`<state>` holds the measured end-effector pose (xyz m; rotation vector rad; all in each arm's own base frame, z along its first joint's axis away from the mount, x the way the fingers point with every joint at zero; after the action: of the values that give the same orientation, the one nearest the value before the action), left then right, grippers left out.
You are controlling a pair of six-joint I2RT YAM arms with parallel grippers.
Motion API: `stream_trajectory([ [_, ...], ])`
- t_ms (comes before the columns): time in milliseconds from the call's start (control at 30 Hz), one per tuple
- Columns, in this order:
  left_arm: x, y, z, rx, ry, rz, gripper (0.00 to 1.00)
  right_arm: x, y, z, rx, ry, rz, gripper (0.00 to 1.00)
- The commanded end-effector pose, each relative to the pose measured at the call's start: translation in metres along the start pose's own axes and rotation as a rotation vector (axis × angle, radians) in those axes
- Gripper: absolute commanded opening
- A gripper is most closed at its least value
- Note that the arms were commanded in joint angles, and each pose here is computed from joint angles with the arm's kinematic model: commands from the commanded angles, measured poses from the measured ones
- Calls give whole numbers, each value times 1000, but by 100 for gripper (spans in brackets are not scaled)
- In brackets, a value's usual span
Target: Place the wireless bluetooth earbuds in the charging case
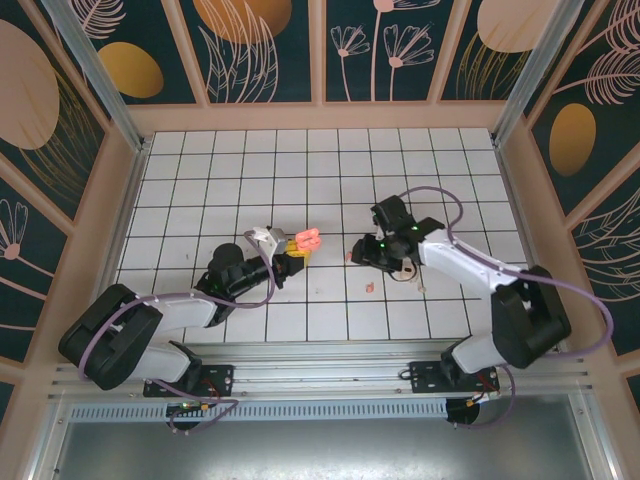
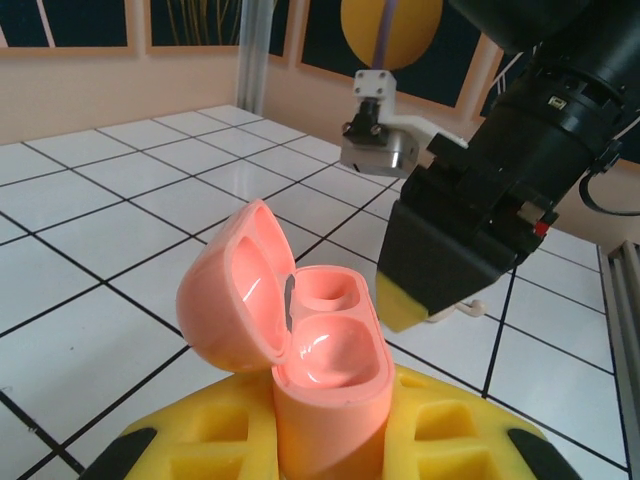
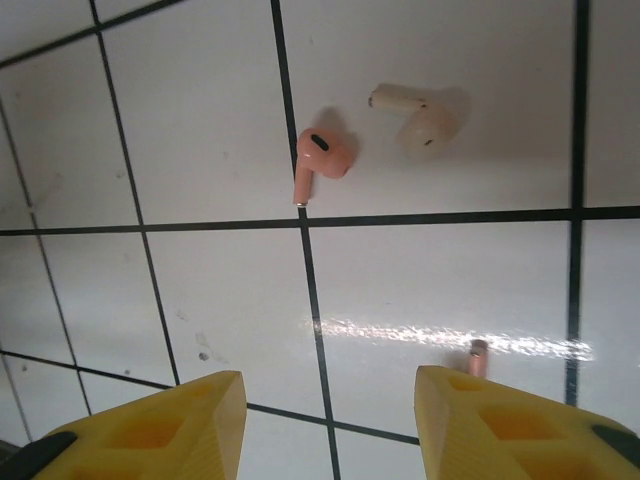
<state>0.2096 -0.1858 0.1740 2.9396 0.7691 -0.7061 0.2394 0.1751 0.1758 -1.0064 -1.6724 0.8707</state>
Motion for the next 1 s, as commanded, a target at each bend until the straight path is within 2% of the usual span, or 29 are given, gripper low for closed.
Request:
stream_trajectory([
  [0,-1,-2,0,-12,31,-11,12,7,7,-10,1,36,70,48],
  [200,-1,0,3,27,59,-5,12,7,30,-24,16,49,96,46],
  [433,-3,-5,1,21,79,-21,13,8,52,-35,49,48,118,46],
  [967,-6,-10,-1,5,76,-19,13,9,76,-50,75,15,160,42],
])
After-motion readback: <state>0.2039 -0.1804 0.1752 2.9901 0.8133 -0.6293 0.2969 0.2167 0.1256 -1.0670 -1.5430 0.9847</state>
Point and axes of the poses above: each hand's point on the last joint's axis, 136 mm out from that joint toward the fingers, its own y axis out along the fingers, its own x axis along the line the jaws close on, z = x × y, the point moved 10 cm from there along -y, back along the fingers, and after that the axes turned 14 degrees about -y, right-handed, at the moved point
